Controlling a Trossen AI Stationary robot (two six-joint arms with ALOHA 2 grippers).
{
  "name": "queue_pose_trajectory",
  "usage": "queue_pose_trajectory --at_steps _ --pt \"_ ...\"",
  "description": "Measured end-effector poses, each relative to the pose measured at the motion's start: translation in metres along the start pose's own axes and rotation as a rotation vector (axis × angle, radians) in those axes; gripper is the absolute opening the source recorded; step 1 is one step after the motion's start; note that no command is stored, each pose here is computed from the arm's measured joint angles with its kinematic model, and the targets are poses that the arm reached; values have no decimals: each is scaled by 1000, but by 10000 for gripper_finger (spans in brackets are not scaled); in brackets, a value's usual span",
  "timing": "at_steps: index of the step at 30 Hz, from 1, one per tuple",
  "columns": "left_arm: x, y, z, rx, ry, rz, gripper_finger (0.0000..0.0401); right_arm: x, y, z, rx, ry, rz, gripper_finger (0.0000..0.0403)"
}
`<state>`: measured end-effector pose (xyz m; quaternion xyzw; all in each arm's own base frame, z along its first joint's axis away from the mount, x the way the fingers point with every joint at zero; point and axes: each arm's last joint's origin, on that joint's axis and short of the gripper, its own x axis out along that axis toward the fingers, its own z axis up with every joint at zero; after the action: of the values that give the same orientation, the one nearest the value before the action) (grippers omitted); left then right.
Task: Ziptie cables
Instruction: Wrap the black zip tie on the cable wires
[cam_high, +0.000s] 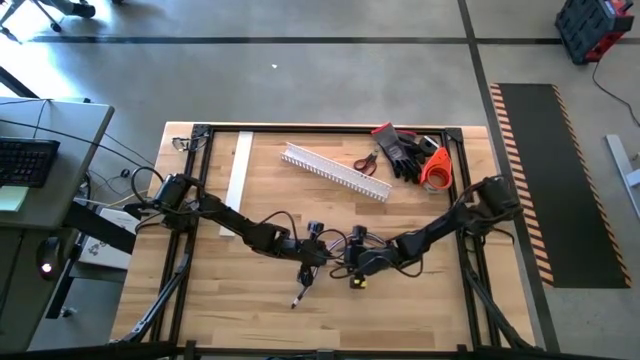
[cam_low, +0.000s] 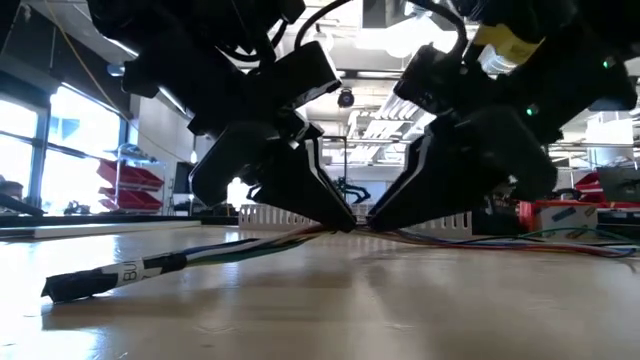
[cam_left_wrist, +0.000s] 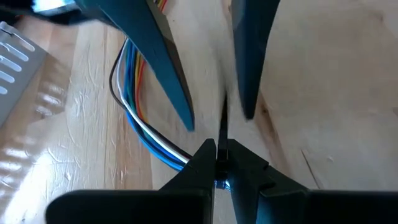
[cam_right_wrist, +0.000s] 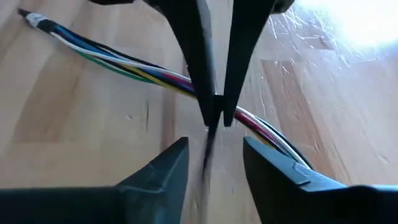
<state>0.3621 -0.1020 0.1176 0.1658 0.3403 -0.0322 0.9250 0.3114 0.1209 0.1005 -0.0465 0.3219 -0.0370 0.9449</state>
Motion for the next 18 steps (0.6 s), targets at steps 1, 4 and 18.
queue_pose_trajectory --at_steps 1,4,18 --pt "0 0 0 -4 -1 0 7 2 0 -1 0 -2 -8 120" --pt "0 0 0 -8 1 -1 7 6 1 -3 -14 -26 -52 93" --pt "0 -1 -1 -22 5 -7 7 -1 18 -5 -81 -78 -75 40"
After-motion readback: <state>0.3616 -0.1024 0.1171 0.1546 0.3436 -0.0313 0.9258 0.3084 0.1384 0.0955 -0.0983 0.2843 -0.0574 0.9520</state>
